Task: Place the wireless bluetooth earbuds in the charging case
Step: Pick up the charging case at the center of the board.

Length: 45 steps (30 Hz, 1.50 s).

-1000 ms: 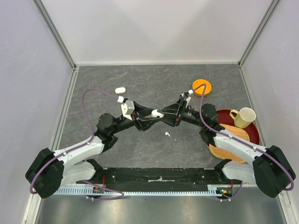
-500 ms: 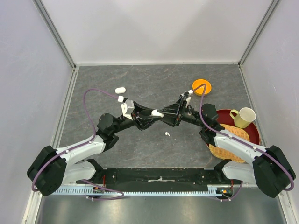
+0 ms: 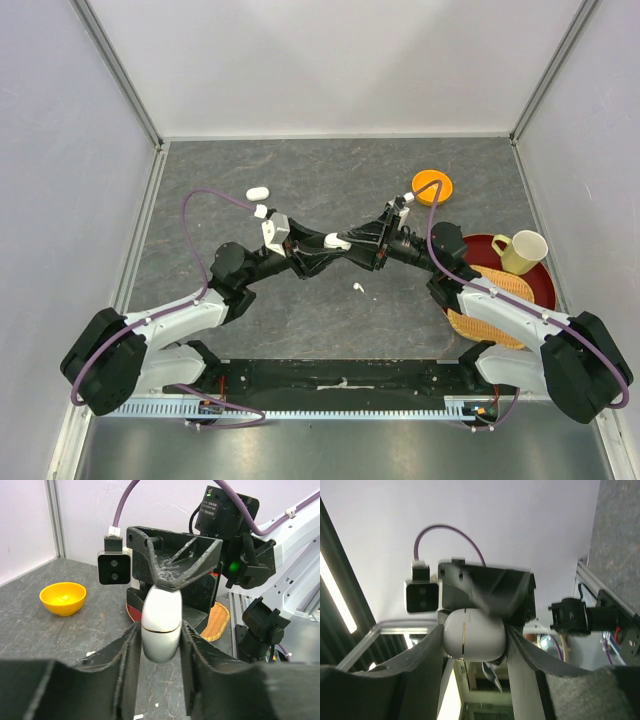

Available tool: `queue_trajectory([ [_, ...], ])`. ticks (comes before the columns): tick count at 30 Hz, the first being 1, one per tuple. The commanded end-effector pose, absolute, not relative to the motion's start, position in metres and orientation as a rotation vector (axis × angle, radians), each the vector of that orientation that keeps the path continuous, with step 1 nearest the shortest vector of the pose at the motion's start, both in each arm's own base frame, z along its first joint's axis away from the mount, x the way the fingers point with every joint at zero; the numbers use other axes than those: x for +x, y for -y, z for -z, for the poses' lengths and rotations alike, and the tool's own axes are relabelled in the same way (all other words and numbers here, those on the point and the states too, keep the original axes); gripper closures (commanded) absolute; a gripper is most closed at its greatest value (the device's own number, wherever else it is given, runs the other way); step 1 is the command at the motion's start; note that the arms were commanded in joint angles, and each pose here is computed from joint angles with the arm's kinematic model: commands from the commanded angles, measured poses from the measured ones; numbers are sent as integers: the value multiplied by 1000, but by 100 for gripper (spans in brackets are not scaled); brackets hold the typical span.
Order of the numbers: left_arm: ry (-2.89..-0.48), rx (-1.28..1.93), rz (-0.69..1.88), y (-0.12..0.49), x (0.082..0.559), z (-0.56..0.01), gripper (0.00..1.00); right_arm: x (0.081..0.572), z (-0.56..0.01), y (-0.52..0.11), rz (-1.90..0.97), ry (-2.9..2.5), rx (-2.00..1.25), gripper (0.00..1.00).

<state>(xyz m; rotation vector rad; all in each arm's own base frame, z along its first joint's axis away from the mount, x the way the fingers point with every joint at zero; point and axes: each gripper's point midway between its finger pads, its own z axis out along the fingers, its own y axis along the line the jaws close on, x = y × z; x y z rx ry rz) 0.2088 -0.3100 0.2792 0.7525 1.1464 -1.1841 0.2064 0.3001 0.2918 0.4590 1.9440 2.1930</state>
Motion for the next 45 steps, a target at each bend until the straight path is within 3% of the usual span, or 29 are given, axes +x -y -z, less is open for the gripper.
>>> queue_trajectory([
  [1, -1071, 731, 1197, 311, 209, -305, 64, 202, -313, -299, -2249, -1869, 394, 76],
  [6, -1066, 715, 1196, 310, 210, -308, 68, 200, -309, -298, -2242, -1879, 403, 76],
  [12, -1058, 710, 1199, 310, 209, -310, 55, 202, -306, -298, -2236, -1882, 420, 76],
  [19, -1068, 712, 1201, 311, 209, -307, 54, 203, -306, -298, -2234, -1881, 424, 75],
  [27, -1086, 717, 1203, 313, 211, -303, 90, 203, -308, -298, -2239, -1875, 417, 73],
  [29, -1090, 707, 1198, 312, 213, -303, 97, 202, -308, -297, -2239, -1870, 410, 68],
  [30, -1093, 704, 1200, 312, 212, -303, 98, 202, -307, -297, -2235, -1869, 408, 56],
  [32, -1096, 696, 1200, 311, 212, -303, 98, 202, -306, -296, -2209, -1866, 390, 42],
  [33, -1096, 690, 1203, 310, 212, -303, 98, 202, -306, -296, -2194, -1860, 383, 31],
  [36, -1101, 668, 1199, 305, 211, -305, 98, 205, -308, -293, -2094, -1851, 321, 13],
  [39, -1123, 654, 1184, 300, 209, -303, 98, 210, -306, -291, -1901, -1901, 227, 6],
  [45, -1141, 565, 1149, 280, 206, -305, 98, 221, -304, -260, -1400, -1982, 65, 5],
])
